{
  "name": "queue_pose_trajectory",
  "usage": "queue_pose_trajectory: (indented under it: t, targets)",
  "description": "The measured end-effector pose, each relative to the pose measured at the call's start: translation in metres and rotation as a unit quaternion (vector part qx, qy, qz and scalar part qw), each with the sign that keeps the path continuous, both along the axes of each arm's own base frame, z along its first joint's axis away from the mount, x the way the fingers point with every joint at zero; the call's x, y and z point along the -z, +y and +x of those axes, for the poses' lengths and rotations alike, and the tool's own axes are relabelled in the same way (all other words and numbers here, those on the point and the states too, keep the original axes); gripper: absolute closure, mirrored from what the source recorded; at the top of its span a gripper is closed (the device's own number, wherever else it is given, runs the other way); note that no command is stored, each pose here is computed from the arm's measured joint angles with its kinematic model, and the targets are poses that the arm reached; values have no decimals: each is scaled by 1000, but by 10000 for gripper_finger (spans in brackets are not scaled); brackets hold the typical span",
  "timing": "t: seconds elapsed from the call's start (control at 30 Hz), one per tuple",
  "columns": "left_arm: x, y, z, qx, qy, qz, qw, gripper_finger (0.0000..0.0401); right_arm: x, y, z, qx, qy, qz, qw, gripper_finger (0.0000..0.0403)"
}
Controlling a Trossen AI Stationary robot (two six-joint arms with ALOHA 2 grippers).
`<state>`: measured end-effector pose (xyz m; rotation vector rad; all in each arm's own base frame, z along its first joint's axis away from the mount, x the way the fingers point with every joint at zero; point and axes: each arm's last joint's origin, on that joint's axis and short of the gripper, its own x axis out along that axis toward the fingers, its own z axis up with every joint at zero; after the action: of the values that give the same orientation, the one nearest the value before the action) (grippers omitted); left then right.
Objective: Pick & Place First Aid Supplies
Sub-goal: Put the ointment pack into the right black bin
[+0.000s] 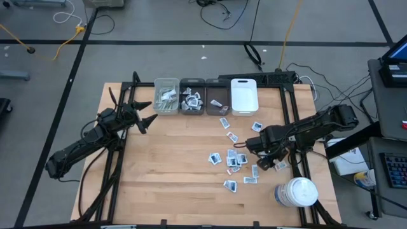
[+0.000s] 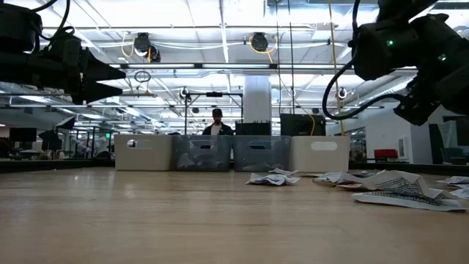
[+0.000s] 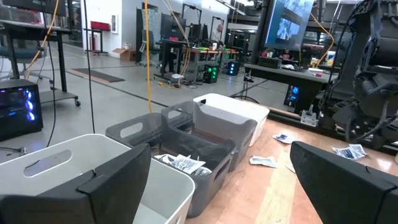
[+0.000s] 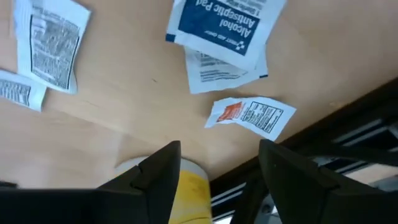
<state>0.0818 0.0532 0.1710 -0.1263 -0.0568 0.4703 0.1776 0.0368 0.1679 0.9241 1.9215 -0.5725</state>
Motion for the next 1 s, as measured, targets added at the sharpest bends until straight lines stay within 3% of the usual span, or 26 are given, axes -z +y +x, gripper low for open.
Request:
queue_pose_trajectory:
  t: [0.23,0.67,0.8,1.0]
  targets:
    - [0,0,0,0,0,0,1000,9,9,1,-6,44,26,16,999,195]
    - [0,0,0,0,0,0,1000,9,47,0,-19,99,2,23,995,211]
    - [0,0,0,0,0,0,1000,9,48,0,-21,99,7,22,995,252]
    - [0,0,0,0,0,0,1000,9,49,0,-19,80,-14,24,996,375]
